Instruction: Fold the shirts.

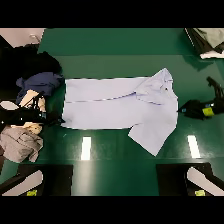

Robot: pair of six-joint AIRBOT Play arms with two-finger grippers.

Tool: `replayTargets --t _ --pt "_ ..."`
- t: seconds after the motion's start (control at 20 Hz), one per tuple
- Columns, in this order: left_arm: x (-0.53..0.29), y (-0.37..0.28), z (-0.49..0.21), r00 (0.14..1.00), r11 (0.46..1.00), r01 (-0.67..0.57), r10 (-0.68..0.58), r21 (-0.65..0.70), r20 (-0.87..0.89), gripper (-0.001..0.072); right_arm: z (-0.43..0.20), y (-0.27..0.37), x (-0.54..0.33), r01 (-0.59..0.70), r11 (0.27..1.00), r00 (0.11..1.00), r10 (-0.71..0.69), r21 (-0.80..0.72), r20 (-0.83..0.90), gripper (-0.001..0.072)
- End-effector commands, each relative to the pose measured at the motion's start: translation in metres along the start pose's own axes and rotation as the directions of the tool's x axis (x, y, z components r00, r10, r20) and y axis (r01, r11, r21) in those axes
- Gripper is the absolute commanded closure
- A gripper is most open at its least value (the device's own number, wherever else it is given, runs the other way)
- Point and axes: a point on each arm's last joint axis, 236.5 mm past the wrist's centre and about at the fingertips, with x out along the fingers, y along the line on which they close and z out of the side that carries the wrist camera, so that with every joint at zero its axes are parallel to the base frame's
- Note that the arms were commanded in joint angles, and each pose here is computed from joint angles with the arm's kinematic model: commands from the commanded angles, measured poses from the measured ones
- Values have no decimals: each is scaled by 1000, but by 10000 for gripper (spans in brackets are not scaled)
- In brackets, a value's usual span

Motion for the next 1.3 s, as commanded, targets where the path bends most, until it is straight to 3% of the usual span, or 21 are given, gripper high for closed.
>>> replayTargets --t 0.0,0.1,0.3,0.5,0.55,0.6,0.65,0.8,0.9,1.05,1.25 --pt "-7 -9 13 999 1000 18 -18 18 31 683 -19 -43 26 23 989 1000 -25 143 7 205" --pt "-7 -10 12 999 1000 22 -23 17 30 683 -23 -54 39 36 984 999 -40 176 23 278" --pt "-7 -10 13 999 1000 21 -21 17 32 683 -21 -55 58 60 987 997 -68 152 44 278" --pt "-7 -10 12 999 1000 23 -23 16 29 683 -23 -44 76 55 993 998 -50 106 -47 287" --pt "-7 -11 11 999 1000 26 -26 17 22 683 -22 -42 79 56 994 997 -50 96 -60 396" --pt "-7 -11 9 999 999 28 -28 17 18 683 -19 -41 80 57 995 997 -52 82 -63 570" --pt "-8 -12 8 999 999 31 -31 19 9 683 -16 -39 78 54 997 997 -50 58 -61 696" --pt "-30 -26 37 997 997 25 -30 77 72 684 8 -22 49 56 998 998 -55 -19 26 695" --pt "-72 -61 81 980 988 41 -68 151 184 683 47 5 0 88 990 978 -65 -110 199 695" --pt "-177 -152 142 885 939 39 -191 342 425 684 103 72 -119 182 956 847 -34 -229 530 696" --pt "-343 -283 134 656 796 -140 -371 589 658 684 105 179 -291 347 876 534 109 -334 838 696"
